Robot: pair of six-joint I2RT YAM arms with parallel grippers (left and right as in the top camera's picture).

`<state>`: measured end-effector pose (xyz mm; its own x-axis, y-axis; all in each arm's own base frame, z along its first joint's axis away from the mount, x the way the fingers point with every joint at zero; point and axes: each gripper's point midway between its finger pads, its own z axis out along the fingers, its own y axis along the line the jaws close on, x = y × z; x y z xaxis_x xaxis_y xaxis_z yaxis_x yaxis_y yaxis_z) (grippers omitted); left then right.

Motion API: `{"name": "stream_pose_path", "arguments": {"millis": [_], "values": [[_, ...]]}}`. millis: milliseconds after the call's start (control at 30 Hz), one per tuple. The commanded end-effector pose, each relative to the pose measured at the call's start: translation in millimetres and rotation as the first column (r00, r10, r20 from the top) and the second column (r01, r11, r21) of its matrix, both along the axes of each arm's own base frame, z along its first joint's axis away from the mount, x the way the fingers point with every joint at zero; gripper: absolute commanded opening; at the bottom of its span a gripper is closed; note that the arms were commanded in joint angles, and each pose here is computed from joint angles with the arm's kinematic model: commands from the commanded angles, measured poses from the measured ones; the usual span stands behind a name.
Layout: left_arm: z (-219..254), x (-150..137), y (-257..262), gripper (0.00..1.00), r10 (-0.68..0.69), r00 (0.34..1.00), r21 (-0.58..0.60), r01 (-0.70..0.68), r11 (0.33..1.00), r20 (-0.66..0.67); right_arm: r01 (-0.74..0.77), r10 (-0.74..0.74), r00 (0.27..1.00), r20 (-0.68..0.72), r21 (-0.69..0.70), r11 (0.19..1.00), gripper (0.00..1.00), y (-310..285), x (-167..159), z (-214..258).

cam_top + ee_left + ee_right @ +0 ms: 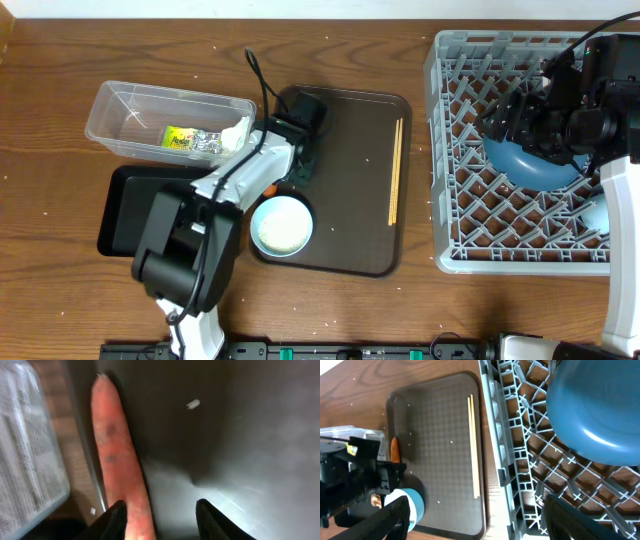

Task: Sort waste into correct bins and load items into the dishwasher rack
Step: 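Grasp the orange carrot on the brown tray with the left gripper, then carry the carrot left and drop it onto the black tray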

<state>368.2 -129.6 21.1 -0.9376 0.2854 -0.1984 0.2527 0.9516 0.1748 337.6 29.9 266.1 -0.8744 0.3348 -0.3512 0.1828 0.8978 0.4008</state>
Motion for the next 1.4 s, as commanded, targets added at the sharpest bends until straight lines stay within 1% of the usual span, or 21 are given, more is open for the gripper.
{"name": "stream_pose_path", "arguments": {"millis": [0,167,200,233,367,500,667,933,1067,1167,1300,1367], "values": [[-23,-6,13,0.46,0.015,0.998,0.054,-0.012,0.998,-0.057,-0.015,0.015,1.000,-0.002,0.004,1.000,0.79,3,0,-1],[-29,-8,14,0.46,0.015,0.997,0.061,-0.011,0.998,-0.073,-0.018,0.018,1.000,-0.001,0.002,1.000,0.79,3,0,0],[-28,-8,14,0.44,0.015,0.997,0.060,-0.011,0.998,-0.071,-0.019,0.019,1.000,0.000,0.002,1.000,0.78,3,0,0],[-25,-7,14,0.42,0.015,0.998,0.059,-0.011,0.998,-0.069,-0.021,0.021,1.000,0.003,0.000,1.000,0.79,2,1,0],[-2,-1,13,0.42,0.034,0.999,0.051,-0.034,0.998,-0.012,-0.021,0.021,1.000,0.006,0.000,1.000,0.79,2,1,0],[6,0,14,0.42,0.041,0.999,0.045,-0.042,0.998,0.006,-0.021,0.021,1.000,0.003,0.000,1.000,0.79,2,0,0],[0,-1,22,0.42,0.051,0.999,0.091,-0.052,0.995,0.006,-0.026,0.026,1.000,0.004,-0.003,1.000,0.79,2,0,0],[10,-1,19,0.42,0.041,0.999,0.090,-0.043,0.995,0.023,-0.027,0.027,1.000,0.005,-0.003,1.000,0.79,2,1,0],[8,0,30,0.42,0.054,0.998,0.135,-0.058,0.989,0.031,-0.027,0.027,1.000,0.005,-0.003,1.000,0.79,2,0,0],[-3,-4,26,0.42,0.053,0.999,0.107,-0.053,0.993,0.001,-0.027,0.027,1.000,0.005,-0.003,1.000,0.78,2,0,0],[-18,-13,10,0.42,0.037,0.998,0.022,-0.036,0.999,-0.060,-0.027,0.027,1.000,0.005,-0.003,1.000,0.79,2,1,0],[-21,-16,5,0.42,0.036,0.996,-0.001,-0.037,0.999,-0.077,-0.027,0.027,1.000,0.006,-0.003,1.000,0.78,2,1,0]]}}
